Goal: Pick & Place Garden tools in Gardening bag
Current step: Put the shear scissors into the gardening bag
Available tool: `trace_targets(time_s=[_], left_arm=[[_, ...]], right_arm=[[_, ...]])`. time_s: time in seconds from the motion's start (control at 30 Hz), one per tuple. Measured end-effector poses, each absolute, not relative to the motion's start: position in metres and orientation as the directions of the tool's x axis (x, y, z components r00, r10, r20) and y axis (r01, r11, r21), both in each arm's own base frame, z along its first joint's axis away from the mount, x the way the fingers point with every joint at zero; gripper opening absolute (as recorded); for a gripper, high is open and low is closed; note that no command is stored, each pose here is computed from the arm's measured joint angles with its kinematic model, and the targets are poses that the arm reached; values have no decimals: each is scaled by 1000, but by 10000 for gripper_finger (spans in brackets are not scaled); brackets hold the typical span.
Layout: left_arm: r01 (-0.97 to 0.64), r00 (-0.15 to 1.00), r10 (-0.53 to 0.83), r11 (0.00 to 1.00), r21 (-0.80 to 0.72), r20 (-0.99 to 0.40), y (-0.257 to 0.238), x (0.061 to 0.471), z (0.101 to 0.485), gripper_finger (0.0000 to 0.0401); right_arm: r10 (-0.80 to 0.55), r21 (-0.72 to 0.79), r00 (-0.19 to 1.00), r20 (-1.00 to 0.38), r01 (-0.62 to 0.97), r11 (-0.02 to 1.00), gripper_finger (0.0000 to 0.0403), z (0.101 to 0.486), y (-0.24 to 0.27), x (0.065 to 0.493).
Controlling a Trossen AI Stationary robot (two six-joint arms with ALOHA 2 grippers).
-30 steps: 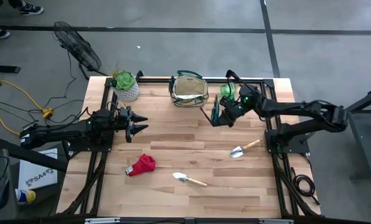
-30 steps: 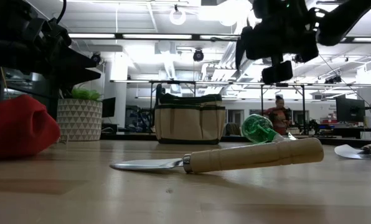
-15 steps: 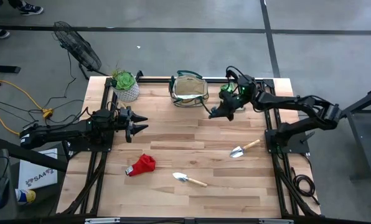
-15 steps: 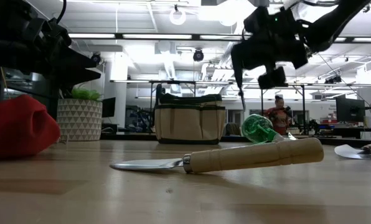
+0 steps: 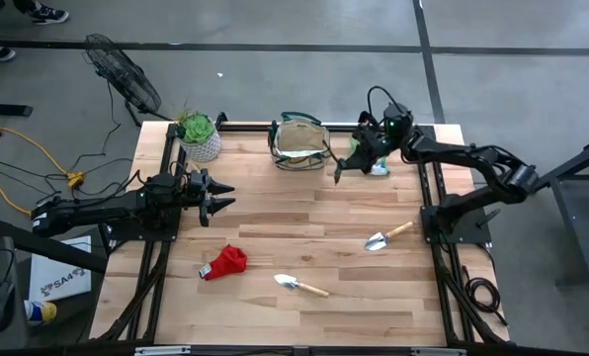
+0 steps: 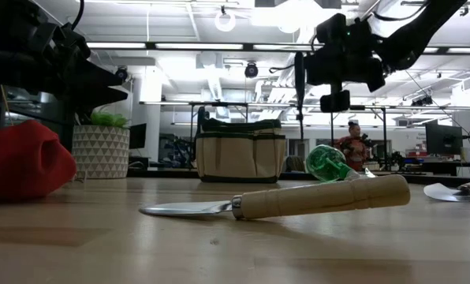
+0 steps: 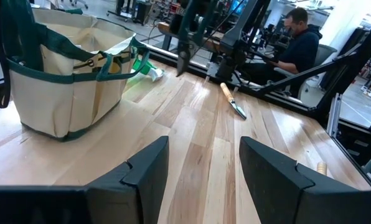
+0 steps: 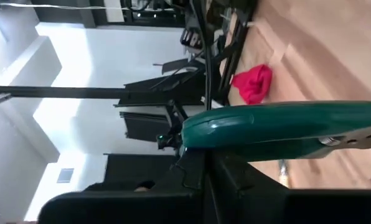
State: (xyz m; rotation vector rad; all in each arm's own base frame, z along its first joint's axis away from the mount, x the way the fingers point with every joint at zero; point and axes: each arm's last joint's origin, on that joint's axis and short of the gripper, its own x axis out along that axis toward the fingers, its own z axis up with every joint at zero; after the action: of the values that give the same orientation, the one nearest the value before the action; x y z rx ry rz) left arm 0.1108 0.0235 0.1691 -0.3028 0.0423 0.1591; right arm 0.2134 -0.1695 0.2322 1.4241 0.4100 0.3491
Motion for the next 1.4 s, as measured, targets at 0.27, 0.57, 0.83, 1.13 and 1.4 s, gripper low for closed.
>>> trace_targets(time_s=[0.27, 0.57, 0.83, 1.13, 1.4], left_arm=[[-162, 987, 150, 942, -293, -65, 23, 111, 169, 193], [-162, 987, 150, 942, -294, -65, 23, 111, 169, 193], [-162, 987, 150, 942, -293, -66, 23, 111, 169, 193], [-162, 987, 150, 942, -294, -65, 23, 111, 169, 193], [-162, 987, 149, 942, -294, -65, 23, 111, 169, 193]], right_arm=[[362, 968, 931, -44, -51, 246, 3, 239, -181, 208], [296, 933, 954, -34, -76, 353, 3, 247, -198, 196], [293, 891, 956, -20, -116, 440, 4, 259, -216, 197], [346, 882, 938, -20, -146, 448, 4, 254, -230, 208], [366, 872, 930, -21, -162, 461, 4, 251, -235, 215]])
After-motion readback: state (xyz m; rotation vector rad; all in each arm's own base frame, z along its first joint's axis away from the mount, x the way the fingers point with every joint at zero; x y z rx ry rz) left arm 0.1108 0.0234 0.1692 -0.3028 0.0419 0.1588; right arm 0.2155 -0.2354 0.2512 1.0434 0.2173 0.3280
